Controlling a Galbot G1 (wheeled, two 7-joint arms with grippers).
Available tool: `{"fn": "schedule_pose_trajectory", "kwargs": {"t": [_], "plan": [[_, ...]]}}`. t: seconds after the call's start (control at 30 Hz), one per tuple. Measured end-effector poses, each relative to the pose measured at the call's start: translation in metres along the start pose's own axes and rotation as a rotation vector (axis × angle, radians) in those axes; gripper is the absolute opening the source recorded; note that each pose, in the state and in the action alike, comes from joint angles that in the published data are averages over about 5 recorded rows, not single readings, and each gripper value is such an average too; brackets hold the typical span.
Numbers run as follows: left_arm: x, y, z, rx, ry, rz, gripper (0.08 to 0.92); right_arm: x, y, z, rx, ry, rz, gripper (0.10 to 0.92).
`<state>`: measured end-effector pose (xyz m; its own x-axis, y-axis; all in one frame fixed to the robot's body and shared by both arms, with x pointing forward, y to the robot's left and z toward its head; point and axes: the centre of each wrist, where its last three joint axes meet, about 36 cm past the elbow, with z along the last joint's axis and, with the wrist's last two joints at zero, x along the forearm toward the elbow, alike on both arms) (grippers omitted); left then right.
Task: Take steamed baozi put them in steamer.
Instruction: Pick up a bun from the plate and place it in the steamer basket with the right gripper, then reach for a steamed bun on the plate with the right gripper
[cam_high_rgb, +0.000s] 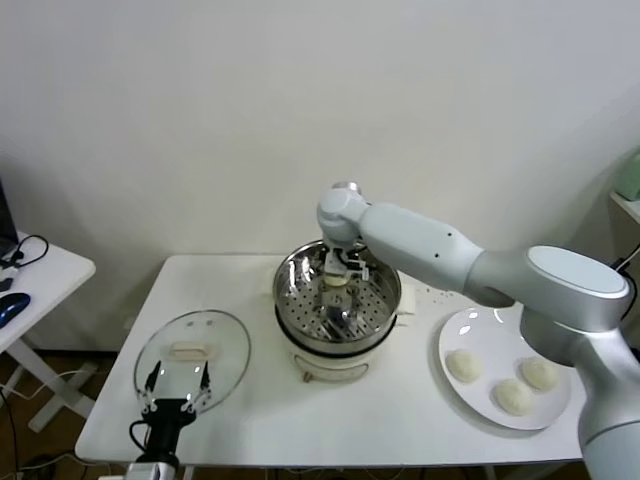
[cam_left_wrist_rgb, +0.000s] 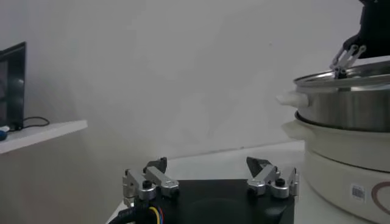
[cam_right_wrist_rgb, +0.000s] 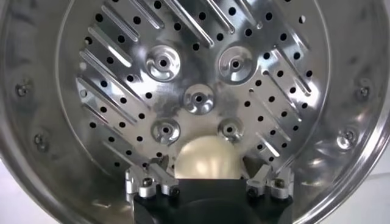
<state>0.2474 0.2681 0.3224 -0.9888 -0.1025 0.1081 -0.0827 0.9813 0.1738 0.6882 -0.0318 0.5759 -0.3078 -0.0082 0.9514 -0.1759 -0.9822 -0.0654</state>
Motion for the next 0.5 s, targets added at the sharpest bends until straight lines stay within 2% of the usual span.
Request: {"fn": "schedule_pose_trajectory", "kwargs": {"t": [0.23,0.5], "plan": [[0.000,0.001,-0.001,0.001,-0.001,-0.004,0.823,0.014,0.005,0.003,-0.006,-0.003,0.003,0.823],[-0.002,-0.001,-0.002,0.005,-0.005,-0.004,0.823,0.062,0.037,0.022,-0.096,-0.009,0.016,0.823]]}}
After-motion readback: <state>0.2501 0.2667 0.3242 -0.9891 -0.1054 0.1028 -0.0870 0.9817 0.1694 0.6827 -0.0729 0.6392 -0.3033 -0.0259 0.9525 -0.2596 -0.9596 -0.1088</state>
